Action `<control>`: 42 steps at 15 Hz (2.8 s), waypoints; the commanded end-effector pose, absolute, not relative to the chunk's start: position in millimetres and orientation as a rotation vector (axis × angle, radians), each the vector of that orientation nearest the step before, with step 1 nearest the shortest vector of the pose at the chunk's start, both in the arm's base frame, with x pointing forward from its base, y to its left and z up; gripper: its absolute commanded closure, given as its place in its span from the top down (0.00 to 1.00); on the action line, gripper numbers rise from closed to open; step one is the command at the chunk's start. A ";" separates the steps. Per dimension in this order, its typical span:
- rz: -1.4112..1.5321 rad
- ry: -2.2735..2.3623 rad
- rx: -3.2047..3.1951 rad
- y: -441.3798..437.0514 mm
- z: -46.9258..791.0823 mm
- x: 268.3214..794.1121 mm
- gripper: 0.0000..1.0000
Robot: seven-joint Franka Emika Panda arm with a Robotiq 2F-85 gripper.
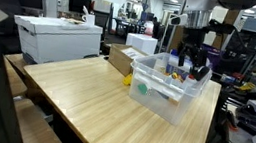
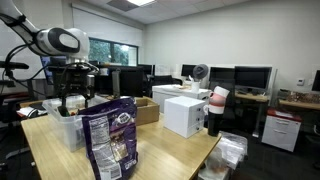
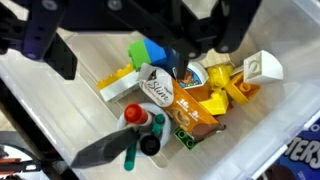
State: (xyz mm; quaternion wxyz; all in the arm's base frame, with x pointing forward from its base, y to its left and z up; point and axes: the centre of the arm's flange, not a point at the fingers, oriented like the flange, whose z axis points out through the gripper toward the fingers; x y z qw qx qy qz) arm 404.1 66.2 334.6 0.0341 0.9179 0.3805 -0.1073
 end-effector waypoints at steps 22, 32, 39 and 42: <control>-0.456 1.737 2.522 33.5 297.8 391.1 1.00; -0.516 1.723 2.436 19.0 274.6 380.2 1.00; -0.543 1.726 2.443 18.3 269.3 378.6 0.68; -0.550 1.728 2.455 18.2 268.1 378.6 0.51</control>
